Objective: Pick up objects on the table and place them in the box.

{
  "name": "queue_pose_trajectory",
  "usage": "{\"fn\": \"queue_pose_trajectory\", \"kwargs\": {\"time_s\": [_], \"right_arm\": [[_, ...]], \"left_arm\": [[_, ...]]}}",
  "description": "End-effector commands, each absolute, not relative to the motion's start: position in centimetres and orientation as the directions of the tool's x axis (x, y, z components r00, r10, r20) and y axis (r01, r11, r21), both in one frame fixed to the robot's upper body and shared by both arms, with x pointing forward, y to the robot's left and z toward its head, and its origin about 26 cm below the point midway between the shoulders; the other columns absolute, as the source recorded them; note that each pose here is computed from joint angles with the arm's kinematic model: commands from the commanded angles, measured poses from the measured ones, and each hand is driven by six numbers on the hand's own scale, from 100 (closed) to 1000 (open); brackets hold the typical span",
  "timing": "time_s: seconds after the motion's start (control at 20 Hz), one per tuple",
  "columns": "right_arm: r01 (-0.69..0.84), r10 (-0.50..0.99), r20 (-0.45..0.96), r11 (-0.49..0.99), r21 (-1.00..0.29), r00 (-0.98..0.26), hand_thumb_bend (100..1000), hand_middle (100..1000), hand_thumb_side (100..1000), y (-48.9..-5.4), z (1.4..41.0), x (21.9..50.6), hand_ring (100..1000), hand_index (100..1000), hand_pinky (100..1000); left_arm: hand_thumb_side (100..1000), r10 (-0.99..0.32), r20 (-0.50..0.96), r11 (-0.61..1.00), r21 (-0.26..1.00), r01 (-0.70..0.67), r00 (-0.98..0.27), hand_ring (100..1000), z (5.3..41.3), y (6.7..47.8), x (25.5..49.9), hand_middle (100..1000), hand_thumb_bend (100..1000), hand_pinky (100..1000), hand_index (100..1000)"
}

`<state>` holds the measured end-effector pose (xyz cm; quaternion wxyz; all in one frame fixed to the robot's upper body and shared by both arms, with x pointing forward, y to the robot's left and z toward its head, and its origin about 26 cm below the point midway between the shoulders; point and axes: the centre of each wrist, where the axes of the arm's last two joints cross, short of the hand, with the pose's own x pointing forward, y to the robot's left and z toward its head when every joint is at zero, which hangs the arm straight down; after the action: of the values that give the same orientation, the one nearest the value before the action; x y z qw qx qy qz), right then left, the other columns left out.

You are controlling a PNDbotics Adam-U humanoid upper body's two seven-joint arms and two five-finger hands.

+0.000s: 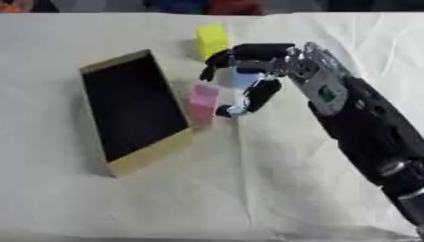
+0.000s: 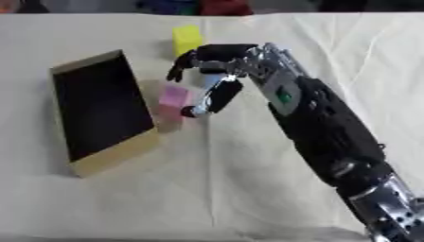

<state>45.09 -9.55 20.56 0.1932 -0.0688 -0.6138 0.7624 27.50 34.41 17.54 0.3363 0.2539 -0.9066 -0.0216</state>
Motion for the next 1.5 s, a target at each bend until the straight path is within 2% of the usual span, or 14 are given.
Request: {"fn": "queue_pose_trajectory", "kwargs": {"time_s": [0.05, 0.35, 0.4, 0.55, 0.8, 1.5], "right_arm": [[-0.168, 0.376, 0.095, -0.168, -0.971, -0.922, 394, 752, 526, -9.6, 22.1, 44.8, 979, 887, 889], [-0.120, 0.416, 0.053, -0.137, -0.983, -0.908, 445, 755, 592, -9.6, 22.3, 44.4, 976, 895, 880], [-0.110, 0.421, 0.043, -0.137, -0.984, -0.906, 478, 759, 625, -9.5, 22.2, 44.4, 974, 899, 874], [-0.075, 0.435, 0.006, -0.143, -0.987, -0.900, 504, 762, 637, -9.3, 22.2, 44.2, 967, 901, 869], [-0.037, 0.465, -0.039, -0.153, -0.988, -0.884, 483, 763, 601, -9.1, 21.6, 44.0, 973, 901, 880], [-0.022, 0.547, -0.064, -0.149, -0.989, -0.835, 463, 757, 653, -9.1, 19.2, 44.4, 977, 901, 881]], "left_arm": [[738, -0.489, 0.568, 0.866, 0.224, -0.448, -0.662, 657, 18.6, 34.5, 27.4, 750, 100, 651, 823], [738, -0.489, 0.569, 0.866, 0.228, -0.445, -0.661, 657, 18.6, 34.4, 27.4, 750, 100, 651, 823], [738, -0.489, 0.569, 0.866, 0.228, -0.444, -0.661, 657, 18.6, 34.4, 27.4, 750, 100, 651, 823], [735, -0.490, 0.570, 0.866, 0.231, -0.443, -0.660, 656, 18.5, 34.4, 27.4, 750, 100, 651, 822], [733, -0.490, 0.569, 0.867, 0.235, -0.440, -0.661, 656, 18.6, 34.4, 27.4, 749, 100, 650, 822], [738, -0.483, 0.566, 0.871, 0.235, -0.431, -0.668, 655, 18.7, 34.2, 27.6, 749, 100, 649, 819]]}}
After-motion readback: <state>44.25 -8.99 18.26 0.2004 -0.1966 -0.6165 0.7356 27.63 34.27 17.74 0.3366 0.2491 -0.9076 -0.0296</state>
